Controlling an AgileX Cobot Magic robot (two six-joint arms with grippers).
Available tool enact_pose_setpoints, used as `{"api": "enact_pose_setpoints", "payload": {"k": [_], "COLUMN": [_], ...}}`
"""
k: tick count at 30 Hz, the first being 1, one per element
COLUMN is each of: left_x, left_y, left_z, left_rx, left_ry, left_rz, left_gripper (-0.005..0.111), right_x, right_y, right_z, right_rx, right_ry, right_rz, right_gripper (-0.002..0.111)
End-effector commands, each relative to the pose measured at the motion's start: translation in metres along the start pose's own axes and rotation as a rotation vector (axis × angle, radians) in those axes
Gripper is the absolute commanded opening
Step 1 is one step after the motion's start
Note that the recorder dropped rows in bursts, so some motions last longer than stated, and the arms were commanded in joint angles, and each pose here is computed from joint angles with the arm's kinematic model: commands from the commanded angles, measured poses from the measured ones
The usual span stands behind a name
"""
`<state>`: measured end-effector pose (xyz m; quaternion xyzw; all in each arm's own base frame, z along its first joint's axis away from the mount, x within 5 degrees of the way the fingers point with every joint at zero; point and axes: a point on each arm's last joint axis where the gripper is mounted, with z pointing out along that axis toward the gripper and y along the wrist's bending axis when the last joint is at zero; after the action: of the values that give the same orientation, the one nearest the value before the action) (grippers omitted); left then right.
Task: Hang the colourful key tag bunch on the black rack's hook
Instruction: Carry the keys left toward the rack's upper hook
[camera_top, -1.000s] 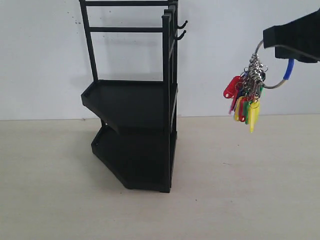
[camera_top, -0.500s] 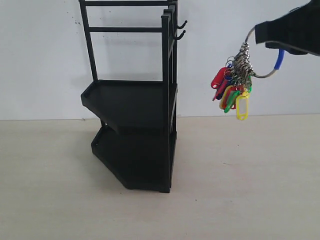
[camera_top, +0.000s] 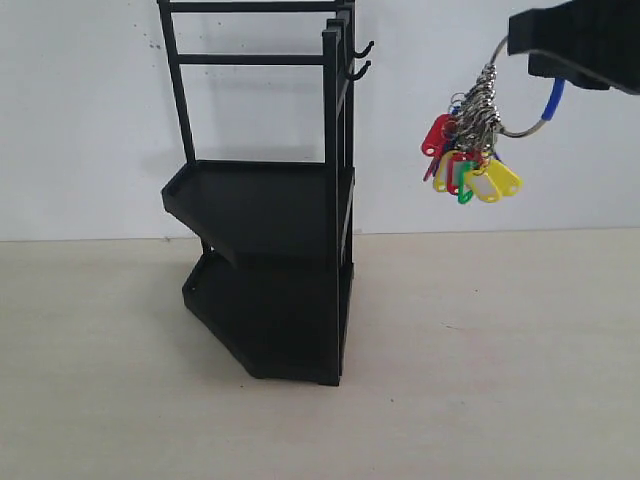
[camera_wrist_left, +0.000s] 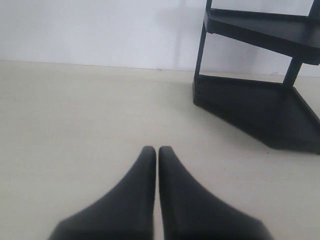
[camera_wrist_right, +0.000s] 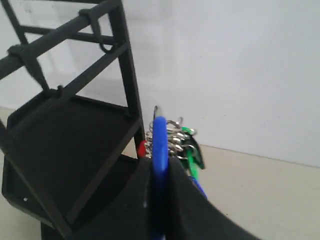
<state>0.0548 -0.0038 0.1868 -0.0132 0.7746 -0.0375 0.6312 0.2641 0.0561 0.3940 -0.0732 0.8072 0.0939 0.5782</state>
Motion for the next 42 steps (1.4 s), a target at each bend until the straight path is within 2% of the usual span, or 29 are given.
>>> {"api": "enact_pose_setpoints", "payload": {"k": [1,2,3,5,6,7,8,10,11,13,14,15,16,17,19,30,34,42], "left_x": [-0.001,-0.001,-0.001,-0.001,-0.001,-0.001,-0.001,-0.001,-0.001,-0.001,-0.001,-0.001,-0.001,-0.001,-0.001,-0.001,-0.001,-0.001], "left_y": [0.0,0.0,0.0,0.0,0.0,0.0,0.0,0.0,0.0,0.0,0.0,0.0,0.0,0.0,0.0,0.0,0.0,0.0], "left_z": [0.0,0.0,0.0,0.0,0.0,0.0,0.0,0.0,0.0,0.0,0.0,0.0,0.0,0.0,0.0,0.0,0.0,0.0], "left_rx": [0.0,0.0,-0.001,0.0,-0.002,-0.002,-0.003,0.0,-0.001,-0.001,-0.001,-0.002,-0.002,-0.002,-0.002,-0.002,-0.002,-0.002], "left_ry": [-0.007,-0.007,-0.007,-0.007,-0.008,-0.008,-0.007,-0.007,-0.008,-0.008,-0.007,-0.008,-0.008,-0.008,-0.008,-0.008,-0.008,-0.008], "left_rz": [0.007,0.007,0.011,0.008,0.007,0.007,0.012,0.008,0.005,0.005,0.012,0.008,0.008,0.008,0.008,0.008,0.008,0.008], "left_gripper": [0.004,0.004,0.004,0.004,0.004,0.004,0.004,0.004,0.004,0.004,0.004,0.004,0.004,0.004,0.004,0.004,0.004,0.004], "right_x": [-0.009,-0.008,-0.007,-0.011,-0.01,-0.008,-0.006,-0.007,-0.006,-0.003,-0.003,-0.006,-0.006,-0.002,-0.005,-0.005,0.019,0.064], "right_y": [0.0,0.007,0.009,-0.001,-0.001,0.003,0.006,-0.004,-0.007,0.004,0.004,-0.003,-0.001,0.009,0.003,0.005,0.0,-0.008], "right_z": [-0.004,-0.004,-0.004,-0.004,-0.004,-0.002,-0.001,-0.001,-0.001,0.0,-0.001,-0.001,-0.001,0.0,-0.002,0.0,-0.001,-0.003], "right_rx": [-0.009,-0.013,-0.012,-0.01,0.001,0.004,-0.001,0.006,0.015,-0.006,-0.012,-0.004,-0.003,-0.036,-0.013,-0.019,0.01,0.062], "right_ry": [-0.076,-0.063,-0.057,-0.098,-0.091,-0.065,-0.04,-0.064,-0.061,-0.016,-0.017,-0.051,-0.043,-0.008,-0.039,-0.071,-0.158,-0.223], "right_rz": [0.16,-0.102,-0.188,0.26,0.169,-0.054,-0.179,0.218,0.245,-0.158,-0.102,0.233,0.122,-0.106,0.046,0.054,0.091,0.075], "right_gripper": [0.0,0.0,0.0,0.0,0.0,0.0,0.0,0.0,0.0,0.0,0.0,0.0,0.0,0.0,0.0,0.0,0.0,0.0]}}
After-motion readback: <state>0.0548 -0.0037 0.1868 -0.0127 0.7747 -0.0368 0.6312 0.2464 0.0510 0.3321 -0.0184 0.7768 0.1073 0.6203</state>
